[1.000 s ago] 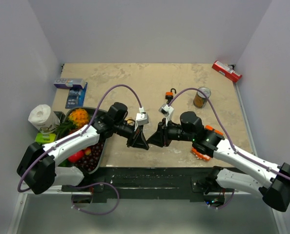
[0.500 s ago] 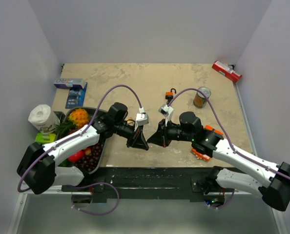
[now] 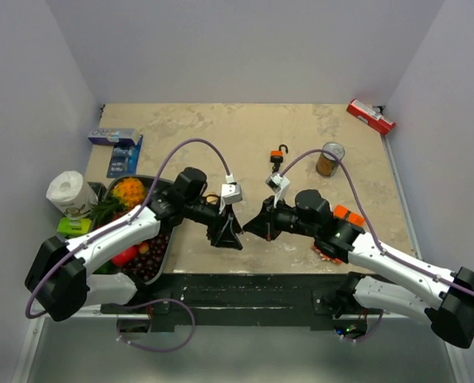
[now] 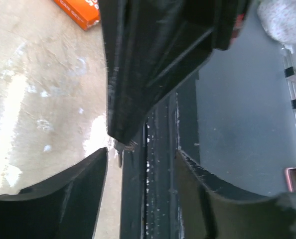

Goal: Unlock with the key

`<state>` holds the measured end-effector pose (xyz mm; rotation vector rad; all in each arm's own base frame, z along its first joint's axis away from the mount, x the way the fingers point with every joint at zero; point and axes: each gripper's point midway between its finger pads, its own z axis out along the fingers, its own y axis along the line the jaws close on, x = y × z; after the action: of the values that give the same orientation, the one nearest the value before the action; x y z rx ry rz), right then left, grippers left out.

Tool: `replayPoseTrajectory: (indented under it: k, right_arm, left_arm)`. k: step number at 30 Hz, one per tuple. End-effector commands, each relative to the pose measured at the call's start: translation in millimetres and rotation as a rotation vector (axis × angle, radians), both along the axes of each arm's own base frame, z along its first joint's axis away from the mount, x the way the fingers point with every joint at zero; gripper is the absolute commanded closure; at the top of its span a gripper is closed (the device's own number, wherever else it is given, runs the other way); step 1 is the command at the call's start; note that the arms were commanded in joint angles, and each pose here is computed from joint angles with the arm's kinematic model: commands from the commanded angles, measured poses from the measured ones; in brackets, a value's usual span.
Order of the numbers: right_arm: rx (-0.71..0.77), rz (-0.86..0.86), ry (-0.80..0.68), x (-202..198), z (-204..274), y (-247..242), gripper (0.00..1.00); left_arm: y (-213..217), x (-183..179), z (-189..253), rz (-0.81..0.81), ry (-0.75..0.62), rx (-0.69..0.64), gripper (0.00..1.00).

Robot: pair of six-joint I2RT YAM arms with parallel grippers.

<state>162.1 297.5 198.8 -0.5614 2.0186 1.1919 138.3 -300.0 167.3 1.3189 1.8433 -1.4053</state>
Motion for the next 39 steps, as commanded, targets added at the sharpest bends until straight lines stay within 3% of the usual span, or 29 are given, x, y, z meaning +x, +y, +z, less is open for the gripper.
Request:
replayPoseTrajectory:
  k: [1,5,8,12,14,18,24,39]
  right_arm:
    - [0.102,-0.132,-0.038,18,16,-5,1.0]
    - [0.154,-0.205,-0.076,25,25,-14,1.0]
    - [0.259,-0.244,-0.115,26,44,-20,1.0]
    - [0.4,-0.26,-0.141,22,63,-26,1.0]
    - [0.469,-0.256,-0.16,20,76,-27,1.0]
    - [0.549,-0.236,-0.179,15,89,-27,1.0]
    - [0.648,-0.229,-0.197,9,106,-33,1.0]
    - [0.657,-0.233,-0.184,10,107,-32,1.0]
  left_arm:
    - [2,8,24,0.057,-0.107,-0.046,0.29]
    - [7,16,43,0.194,-0.136,-0.095,0.25]
    - [13,31,78,0.405,-0.155,-0.254,0.24]
    - [24,40,123,0.604,-0.035,-0.527,0.2]
    - [27,44,126,0.661,0.053,-0.578,0.21]
    - [24,42,141,0.635,0.104,-0.687,0.23]
    - [15,43,131,0.618,0.191,-0.683,0.27]
    - [-3,30,128,0.526,0.251,-0.702,0.59]
